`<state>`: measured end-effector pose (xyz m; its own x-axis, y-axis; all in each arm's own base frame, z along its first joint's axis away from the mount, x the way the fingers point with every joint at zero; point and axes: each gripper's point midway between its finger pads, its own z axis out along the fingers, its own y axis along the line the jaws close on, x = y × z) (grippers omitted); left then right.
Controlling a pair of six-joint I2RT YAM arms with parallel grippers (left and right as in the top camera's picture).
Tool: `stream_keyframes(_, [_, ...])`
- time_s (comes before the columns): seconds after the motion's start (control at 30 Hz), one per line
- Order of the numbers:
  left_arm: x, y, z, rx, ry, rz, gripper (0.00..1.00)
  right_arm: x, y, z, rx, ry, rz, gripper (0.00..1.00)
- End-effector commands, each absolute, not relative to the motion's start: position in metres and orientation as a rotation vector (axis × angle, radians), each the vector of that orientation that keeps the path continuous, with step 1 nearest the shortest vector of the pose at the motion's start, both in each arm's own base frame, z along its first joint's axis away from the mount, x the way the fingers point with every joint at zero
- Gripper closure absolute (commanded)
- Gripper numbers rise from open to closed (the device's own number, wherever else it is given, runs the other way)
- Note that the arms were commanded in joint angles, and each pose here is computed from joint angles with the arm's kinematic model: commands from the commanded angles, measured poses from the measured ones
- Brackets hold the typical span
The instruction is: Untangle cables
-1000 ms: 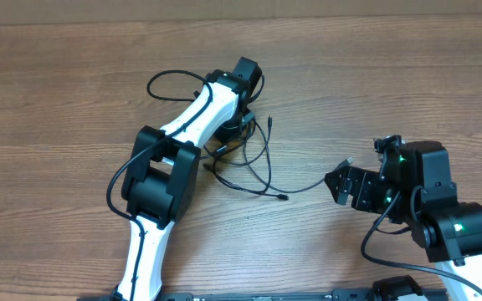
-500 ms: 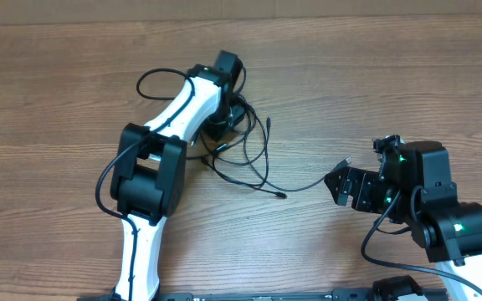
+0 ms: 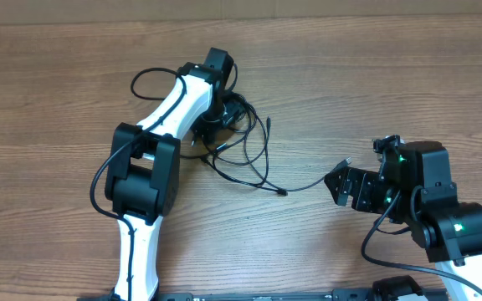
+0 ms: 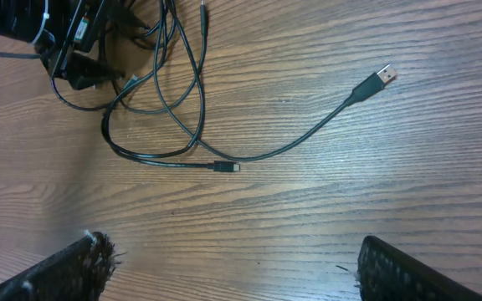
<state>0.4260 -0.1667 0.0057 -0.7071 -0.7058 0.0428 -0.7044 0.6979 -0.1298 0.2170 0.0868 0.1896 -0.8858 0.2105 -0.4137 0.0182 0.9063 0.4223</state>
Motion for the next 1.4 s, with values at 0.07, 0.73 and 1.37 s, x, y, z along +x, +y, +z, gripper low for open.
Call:
stream_keyframes(0.07, [0.425,-0.137,-0.001,-1.417,2.717,-0.032,0.16,0.218,0.088,0.194,0.148,2.592,0.579,0.08])
stream_keyframes(0.73, [0.409,-0.123,-0.003,-1.278,2.771,0.167,0.85,0.217,0.092,0.195,0.140,2.593,0.608,0.08])
stream_keyframes(1.37, [0.400,-0.193,0.255,0.559,2.428,-0.318,0.96,0.208,0.145,0.232,-0.341,2.394,0.960,0.11])
